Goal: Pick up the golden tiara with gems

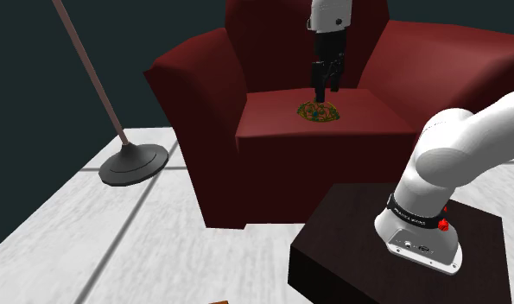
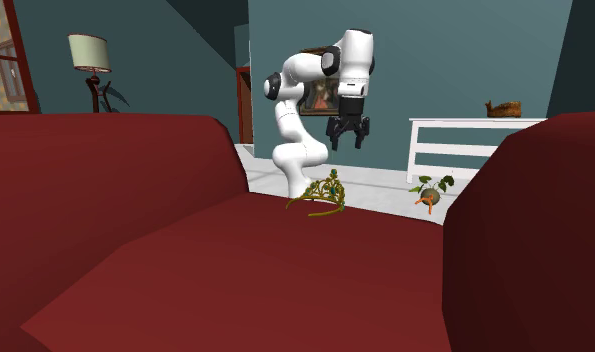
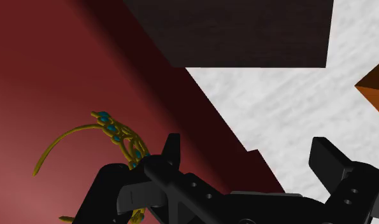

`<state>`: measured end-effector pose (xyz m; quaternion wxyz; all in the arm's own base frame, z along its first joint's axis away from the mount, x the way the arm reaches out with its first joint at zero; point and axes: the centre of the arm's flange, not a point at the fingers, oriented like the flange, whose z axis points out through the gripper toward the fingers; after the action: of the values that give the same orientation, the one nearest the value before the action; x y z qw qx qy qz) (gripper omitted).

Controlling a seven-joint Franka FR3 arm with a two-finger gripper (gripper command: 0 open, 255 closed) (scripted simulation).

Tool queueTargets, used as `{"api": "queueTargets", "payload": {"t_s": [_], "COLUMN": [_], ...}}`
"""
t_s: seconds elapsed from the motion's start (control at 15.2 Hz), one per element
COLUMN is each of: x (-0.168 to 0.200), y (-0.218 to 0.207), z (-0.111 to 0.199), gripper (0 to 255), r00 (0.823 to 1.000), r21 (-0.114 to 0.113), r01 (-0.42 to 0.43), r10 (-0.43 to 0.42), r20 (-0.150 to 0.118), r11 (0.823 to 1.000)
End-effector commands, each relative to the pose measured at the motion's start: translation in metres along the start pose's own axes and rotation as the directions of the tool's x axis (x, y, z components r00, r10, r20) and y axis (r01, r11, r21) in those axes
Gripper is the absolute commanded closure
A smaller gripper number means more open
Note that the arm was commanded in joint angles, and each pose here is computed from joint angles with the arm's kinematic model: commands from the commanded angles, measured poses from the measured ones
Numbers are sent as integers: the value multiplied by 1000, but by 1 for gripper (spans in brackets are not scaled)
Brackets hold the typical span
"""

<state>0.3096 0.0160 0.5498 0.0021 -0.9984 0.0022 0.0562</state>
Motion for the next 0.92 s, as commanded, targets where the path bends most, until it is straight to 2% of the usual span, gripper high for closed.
{"api": "queueTargets", "payload": {"t_s": [0.0, 0.66, 0.86], "x": [0, 89, 93], "y": [0, 80, 84], "z": [0, 28, 39], "gripper": [0, 0, 0], "r00": [1000, 999, 999], "r21": [0, -64, -66], "r01": [0, 25, 26], "r10": [0, -27, -28], "r20": [0, -21, -22], "r11": [1000, 998, 997]}}
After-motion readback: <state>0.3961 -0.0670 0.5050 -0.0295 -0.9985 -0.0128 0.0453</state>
